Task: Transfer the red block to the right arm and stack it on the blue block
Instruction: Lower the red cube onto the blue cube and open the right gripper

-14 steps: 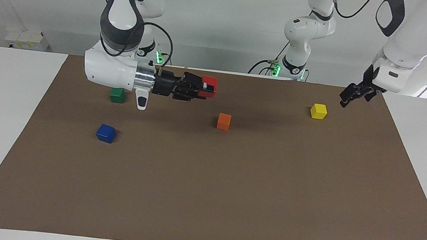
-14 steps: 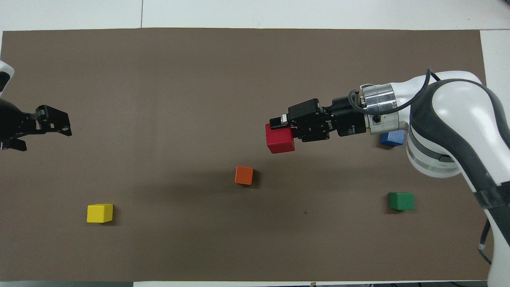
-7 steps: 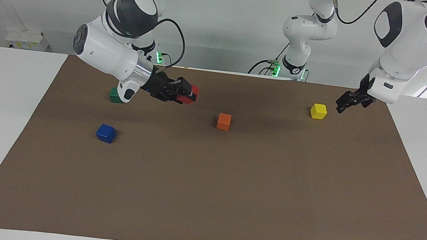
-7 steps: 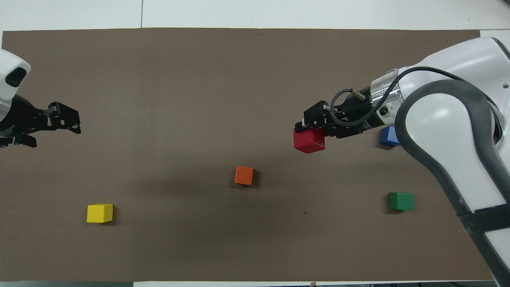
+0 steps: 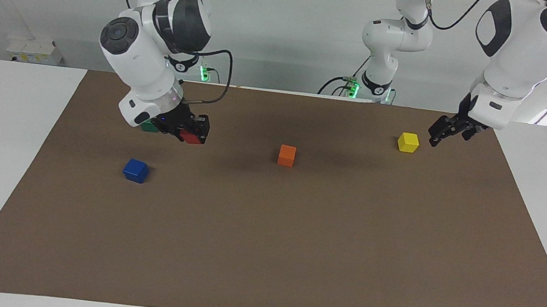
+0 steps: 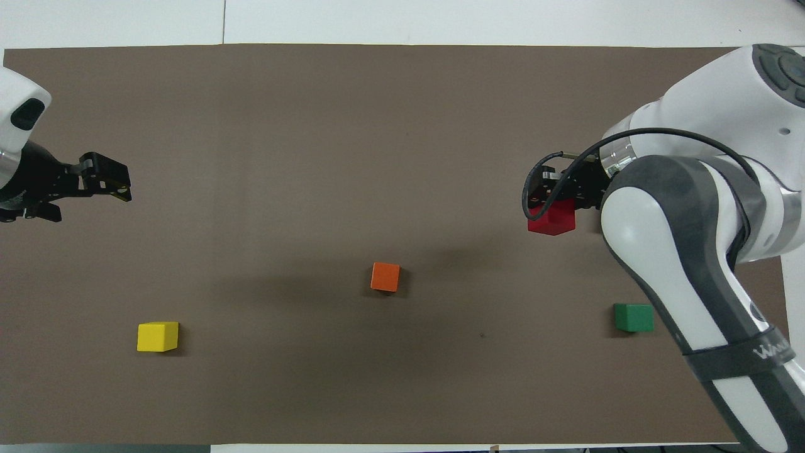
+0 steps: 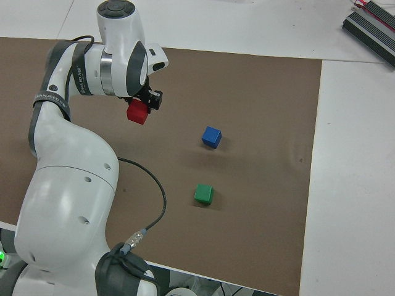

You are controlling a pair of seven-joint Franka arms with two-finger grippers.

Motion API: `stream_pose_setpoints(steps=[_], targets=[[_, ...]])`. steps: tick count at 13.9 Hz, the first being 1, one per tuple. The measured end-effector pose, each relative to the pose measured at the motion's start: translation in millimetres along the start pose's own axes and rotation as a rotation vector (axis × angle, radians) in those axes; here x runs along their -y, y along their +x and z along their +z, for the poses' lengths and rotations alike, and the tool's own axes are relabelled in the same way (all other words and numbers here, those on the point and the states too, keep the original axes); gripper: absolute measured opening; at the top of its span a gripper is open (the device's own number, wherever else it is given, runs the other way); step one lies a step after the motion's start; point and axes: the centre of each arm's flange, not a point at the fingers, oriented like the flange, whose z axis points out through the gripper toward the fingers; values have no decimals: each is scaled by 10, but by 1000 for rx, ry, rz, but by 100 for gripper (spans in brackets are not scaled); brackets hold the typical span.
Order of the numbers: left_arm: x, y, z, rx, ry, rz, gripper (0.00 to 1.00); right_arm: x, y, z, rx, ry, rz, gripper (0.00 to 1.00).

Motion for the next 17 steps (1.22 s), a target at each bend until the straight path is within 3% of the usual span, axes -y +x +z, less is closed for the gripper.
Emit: stream_pose_setpoints(steps=[3, 7, 13, 17], targets=[[-20, -59, 10, 35, 10, 29, 100, -179, 52, -29, -33, -108, -9, 58], [0, -55, -11, 36, -17, 149, 100, -542, 153, -65, -79, -184, -25, 58], [13, -37, -155, 2, -41, 192, 100, -992, 200, 435, -200, -181, -46, 58], [-4, -40, -238, -16, -45, 199, 100, -1201, 160, 734, -221, -174, -37, 58]])
